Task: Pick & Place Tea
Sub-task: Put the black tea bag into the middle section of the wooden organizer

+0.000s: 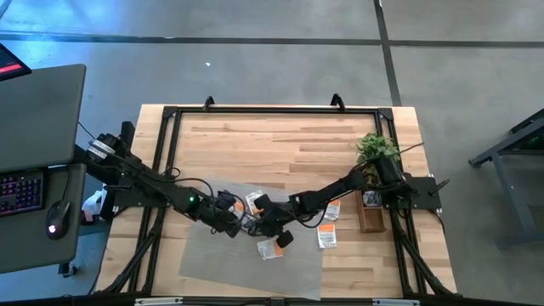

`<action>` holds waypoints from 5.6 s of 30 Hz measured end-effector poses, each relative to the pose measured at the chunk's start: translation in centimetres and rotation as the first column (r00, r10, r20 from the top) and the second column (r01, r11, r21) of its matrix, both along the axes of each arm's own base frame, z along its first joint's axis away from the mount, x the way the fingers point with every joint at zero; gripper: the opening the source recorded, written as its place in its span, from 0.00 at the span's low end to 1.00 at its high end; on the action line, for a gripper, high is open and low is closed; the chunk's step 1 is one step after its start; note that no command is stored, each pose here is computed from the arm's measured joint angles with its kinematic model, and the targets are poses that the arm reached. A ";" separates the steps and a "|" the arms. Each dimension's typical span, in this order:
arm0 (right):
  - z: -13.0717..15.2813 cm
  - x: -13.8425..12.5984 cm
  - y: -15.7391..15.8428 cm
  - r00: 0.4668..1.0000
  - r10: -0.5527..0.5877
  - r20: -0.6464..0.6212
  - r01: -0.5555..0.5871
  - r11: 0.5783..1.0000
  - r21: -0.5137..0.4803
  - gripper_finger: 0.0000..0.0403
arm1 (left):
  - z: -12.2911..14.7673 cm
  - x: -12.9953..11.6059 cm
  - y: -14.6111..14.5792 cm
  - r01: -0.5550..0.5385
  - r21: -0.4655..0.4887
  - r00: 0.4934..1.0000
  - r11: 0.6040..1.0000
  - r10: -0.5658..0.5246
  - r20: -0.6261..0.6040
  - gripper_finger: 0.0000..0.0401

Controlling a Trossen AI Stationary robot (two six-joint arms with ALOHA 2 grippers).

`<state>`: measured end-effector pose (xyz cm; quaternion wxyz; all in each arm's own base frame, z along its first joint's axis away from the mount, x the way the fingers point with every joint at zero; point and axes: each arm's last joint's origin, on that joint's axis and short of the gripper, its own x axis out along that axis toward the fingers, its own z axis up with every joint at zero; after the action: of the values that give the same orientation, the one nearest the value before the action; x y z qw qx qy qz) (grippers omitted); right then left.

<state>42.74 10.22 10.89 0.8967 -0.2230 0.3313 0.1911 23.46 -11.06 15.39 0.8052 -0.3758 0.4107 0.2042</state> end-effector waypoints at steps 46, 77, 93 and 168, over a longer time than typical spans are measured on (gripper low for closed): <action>13.5 -5.9 -0.6 0.901 -0.420 0.108 0.429 0.899 -0.086 0.23 | 4.1 1.2 1.1 0.091 0.117 0.948 0.989 -0.122 0.293 0.05; 19.9 -16.4 -11.8 0.668 -0.692 0.272 0.496 0.687 0.531 0.23 | 9.2 2.6 4.0 -0.324 0.703 0.863 0.633 -0.106 0.494 0.02; 11.8 -15.1 -13.8 0.681 -0.678 0.277 0.230 0.556 0.798 0.23 | 7.2 7.0 8.6 -0.235 0.624 0.745 0.745 -0.274 0.608 0.02; 14.3 -24.1 -8.4 0.572 -0.735 -0.364 0.775 0.338 0.534 0.00 | 6.2 7.8 8.7 -0.180 0.621 0.879 0.763 -0.158 0.450 0.40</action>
<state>18.67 1.85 25.15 0.8881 0.2836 0.3345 -0.1377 31.29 -2.32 21.59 0.9587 -0.1161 0.1017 0.2390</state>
